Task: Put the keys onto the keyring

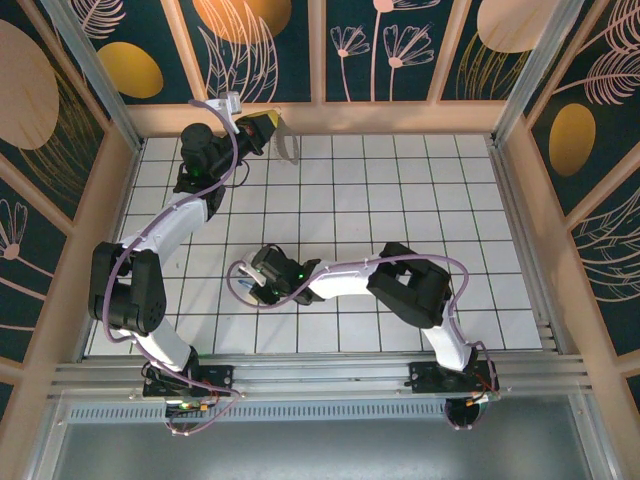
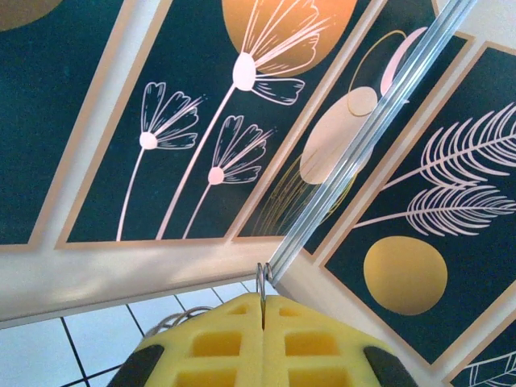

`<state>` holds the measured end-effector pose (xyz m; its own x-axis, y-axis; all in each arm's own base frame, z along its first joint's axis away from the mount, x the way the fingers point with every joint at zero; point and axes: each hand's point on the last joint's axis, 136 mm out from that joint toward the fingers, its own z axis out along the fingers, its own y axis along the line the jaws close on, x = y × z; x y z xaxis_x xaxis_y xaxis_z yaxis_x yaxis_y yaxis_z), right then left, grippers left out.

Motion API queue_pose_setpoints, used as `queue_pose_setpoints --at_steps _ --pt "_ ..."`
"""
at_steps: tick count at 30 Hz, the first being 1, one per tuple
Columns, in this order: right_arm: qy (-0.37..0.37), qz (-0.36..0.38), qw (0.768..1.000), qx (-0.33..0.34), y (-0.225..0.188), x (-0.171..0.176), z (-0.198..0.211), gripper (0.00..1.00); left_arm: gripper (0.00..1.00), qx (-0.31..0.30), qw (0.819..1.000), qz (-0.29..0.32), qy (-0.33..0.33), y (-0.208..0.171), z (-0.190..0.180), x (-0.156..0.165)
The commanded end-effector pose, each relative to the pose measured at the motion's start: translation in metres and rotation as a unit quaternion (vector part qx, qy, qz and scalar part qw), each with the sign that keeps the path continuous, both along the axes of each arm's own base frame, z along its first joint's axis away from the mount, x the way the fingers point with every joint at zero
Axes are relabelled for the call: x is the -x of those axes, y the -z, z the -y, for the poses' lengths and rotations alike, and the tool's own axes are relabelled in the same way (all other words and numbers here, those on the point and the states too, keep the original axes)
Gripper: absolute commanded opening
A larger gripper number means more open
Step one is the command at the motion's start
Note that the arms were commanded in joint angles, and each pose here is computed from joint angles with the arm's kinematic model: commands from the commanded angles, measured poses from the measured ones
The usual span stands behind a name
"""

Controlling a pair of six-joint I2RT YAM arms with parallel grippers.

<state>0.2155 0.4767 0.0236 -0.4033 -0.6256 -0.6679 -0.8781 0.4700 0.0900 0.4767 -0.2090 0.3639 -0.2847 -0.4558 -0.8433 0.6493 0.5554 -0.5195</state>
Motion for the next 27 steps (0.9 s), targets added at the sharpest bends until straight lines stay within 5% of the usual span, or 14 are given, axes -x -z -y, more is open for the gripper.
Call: queue_pose_setpoints --at_steps 1,15,27 --pt "0.038 -0.009 0.999 0.032 0.013 -0.010 0.032 0.19 0.00 0.014 0.999 0.040 0.014 -0.034 -0.002 0.011" --pt "0.157 -0.026 0.987 0.013 0.000 -0.042 0.127 0.10 0.00 0.022 0.997 0.038 0.057 -0.035 0.007 0.021" --pt "0.308 -0.113 0.944 -0.034 0.010 -0.072 0.227 0.08 0.00 0.030 0.993 0.021 0.113 -0.024 0.027 0.040"
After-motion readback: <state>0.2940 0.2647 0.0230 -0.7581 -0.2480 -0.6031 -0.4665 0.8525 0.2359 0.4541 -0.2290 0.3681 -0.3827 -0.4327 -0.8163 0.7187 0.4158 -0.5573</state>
